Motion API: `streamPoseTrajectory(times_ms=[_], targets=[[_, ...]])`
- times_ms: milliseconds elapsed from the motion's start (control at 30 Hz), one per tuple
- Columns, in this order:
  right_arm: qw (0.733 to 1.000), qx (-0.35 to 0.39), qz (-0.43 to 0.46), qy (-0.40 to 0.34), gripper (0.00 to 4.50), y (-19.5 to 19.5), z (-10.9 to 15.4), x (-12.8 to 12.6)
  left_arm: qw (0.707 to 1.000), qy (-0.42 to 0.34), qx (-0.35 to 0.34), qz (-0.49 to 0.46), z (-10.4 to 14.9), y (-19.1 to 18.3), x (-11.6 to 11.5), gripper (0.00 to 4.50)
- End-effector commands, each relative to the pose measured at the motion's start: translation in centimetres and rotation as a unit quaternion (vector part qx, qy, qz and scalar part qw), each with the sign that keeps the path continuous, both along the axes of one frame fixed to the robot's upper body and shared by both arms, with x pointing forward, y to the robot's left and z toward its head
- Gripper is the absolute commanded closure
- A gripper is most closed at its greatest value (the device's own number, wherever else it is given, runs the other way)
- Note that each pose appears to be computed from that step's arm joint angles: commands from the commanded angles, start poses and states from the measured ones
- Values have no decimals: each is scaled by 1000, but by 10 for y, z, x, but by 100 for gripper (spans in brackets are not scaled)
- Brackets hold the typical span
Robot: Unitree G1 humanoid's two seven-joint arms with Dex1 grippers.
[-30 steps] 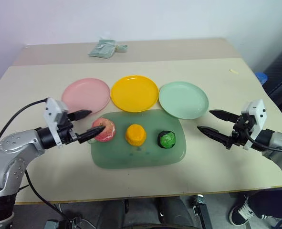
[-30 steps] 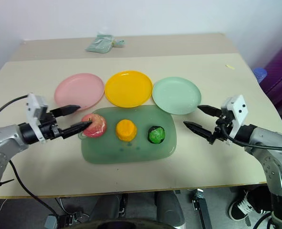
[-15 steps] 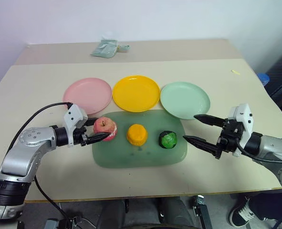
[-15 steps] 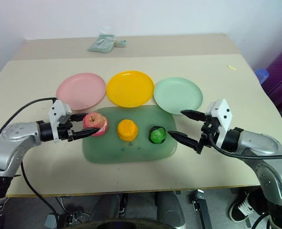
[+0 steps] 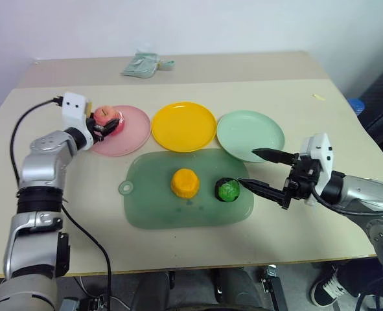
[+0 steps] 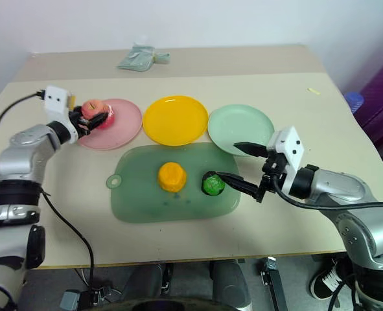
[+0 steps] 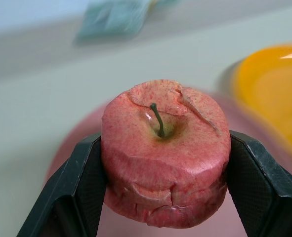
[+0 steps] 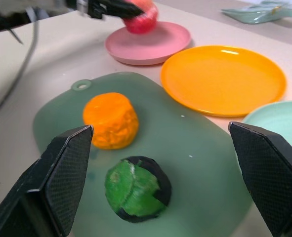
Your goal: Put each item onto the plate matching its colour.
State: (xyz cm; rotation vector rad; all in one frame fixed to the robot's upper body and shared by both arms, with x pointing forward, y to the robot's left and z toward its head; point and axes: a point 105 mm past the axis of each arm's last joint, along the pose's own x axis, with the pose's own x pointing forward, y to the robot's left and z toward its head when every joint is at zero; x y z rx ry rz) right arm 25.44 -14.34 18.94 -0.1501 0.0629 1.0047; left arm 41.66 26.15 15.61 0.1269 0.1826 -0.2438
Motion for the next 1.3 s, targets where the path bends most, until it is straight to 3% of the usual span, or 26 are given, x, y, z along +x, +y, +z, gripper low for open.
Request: streamPoseTrajectory(times_ms=[33, 100, 233, 433, 600, 767, 1000, 1067, 1167, 1200, 1300], targets=[[1000, 13, 6, -21, 0, 10, 12, 0, 1000, -26, 11, 10, 14, 6, 6, 66], [1000, 23, 12, -12, 0, 19, 13, 1, 999, -39, 13, 4, 20, 7, 6, 2], [999, 18, 33, -13, 0, 45, 12, -1, 995, -99, 16, -11, 42, 17, -6, 2], [999, -22, 40, -19, 0, 85, -4, 12, 985, -154, 57, -49, 59, 29, -53, 2], [996, -65, 51, 22, 0, 107, -27, 20, 976, -114, 94, -161, 35, 1, -106, 2], [993, -98, 38, 49, 0, 110, -45, 29, 955, -58, 83, -280, 7, -44, -159, 2], [989, -129, 44, 63, 0, 116, -62, 33, 946, -14, 65, -318, -18, -55, -195, 2], [990, -118, 46, 58, 54, 120, -57, 34, 946, -13, 60, -319, -20, -55, -199, 0], [993, -103, 37, 47, 177, 121, -44, 40, 946, -18, 46, -321, -22, -56, -204, 0], [994, -97, 31, 41, 196, 121, -38, 43, 945, -20, 37, -324, -22, -57, -206, 0], [998, -61, 5, 20, 196, 122, -11, 59, 944, -14, 23, -328, -27, -59, -210, 0]])
